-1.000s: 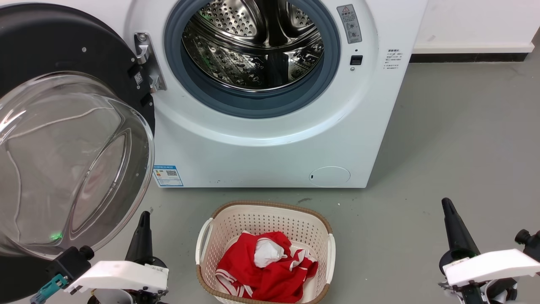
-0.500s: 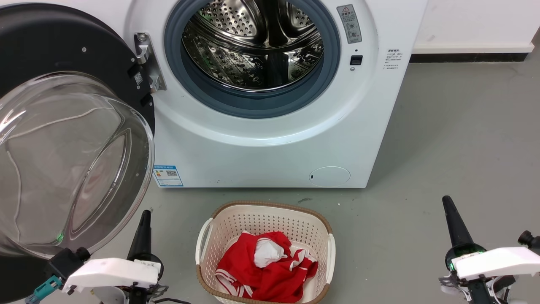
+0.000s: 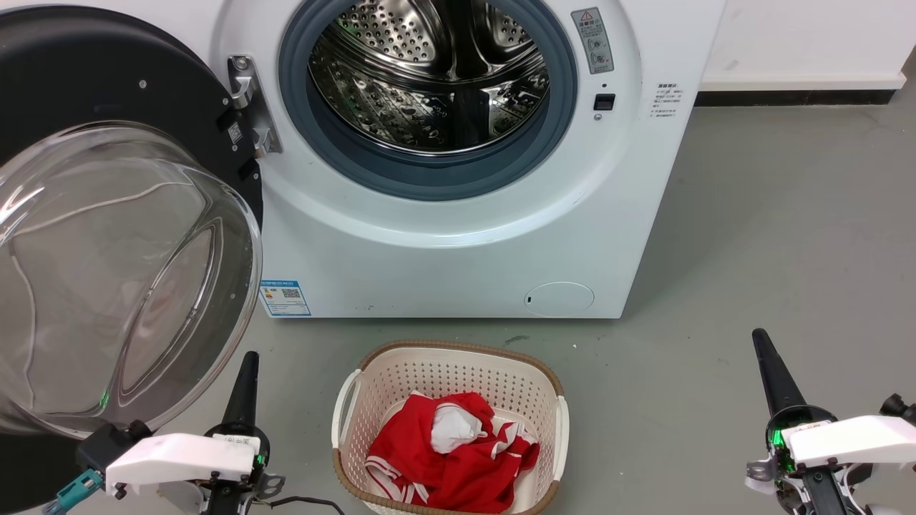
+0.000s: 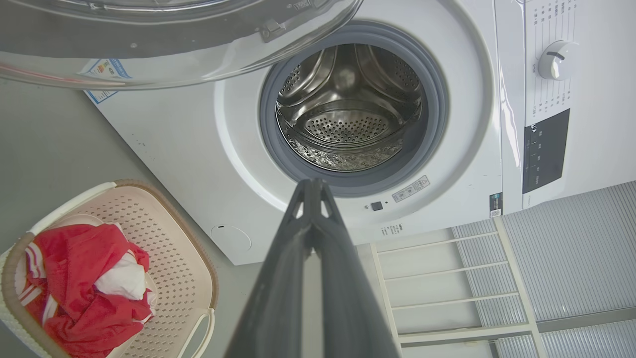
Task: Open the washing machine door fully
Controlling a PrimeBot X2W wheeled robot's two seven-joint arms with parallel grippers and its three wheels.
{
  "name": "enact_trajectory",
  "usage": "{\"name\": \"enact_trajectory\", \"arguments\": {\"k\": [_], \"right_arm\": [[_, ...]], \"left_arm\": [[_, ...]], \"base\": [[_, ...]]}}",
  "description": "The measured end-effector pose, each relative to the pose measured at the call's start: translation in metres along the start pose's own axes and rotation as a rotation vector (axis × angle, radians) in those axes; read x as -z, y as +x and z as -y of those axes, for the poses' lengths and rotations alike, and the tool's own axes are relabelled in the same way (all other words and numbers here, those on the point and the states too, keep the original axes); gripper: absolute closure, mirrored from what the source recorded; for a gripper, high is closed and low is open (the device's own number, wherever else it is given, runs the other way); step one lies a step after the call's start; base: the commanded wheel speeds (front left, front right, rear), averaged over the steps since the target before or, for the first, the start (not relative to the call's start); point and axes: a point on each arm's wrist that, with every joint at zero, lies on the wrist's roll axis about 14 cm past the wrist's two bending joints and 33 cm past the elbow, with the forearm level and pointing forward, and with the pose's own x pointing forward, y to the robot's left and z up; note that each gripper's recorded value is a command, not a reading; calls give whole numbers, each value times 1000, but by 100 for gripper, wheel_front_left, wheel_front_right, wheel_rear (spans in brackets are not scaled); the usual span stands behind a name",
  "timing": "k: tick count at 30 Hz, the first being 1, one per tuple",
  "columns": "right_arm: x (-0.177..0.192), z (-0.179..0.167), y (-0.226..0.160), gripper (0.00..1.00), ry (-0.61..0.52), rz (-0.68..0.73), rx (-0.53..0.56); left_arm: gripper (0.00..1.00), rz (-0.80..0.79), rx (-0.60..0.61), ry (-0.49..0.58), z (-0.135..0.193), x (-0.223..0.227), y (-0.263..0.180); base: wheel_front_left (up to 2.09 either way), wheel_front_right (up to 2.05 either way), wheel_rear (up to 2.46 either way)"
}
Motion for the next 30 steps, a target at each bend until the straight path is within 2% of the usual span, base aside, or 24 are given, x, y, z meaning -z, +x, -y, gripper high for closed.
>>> {"name": "enact_trajectory", "arguments": {"k": [14, 30], "right_arm": [[-2, 1, 3, 100, 157, 2, 0], [-3, 4, 4, 100, 287, 6, 3]], "left_arm": [[100, -11, 17, -157, 3, -1, 3], [100, -17, 31, -287, 5, -1, 5]], "base": [[0, 0, 0], [0, 0, 0]]}}
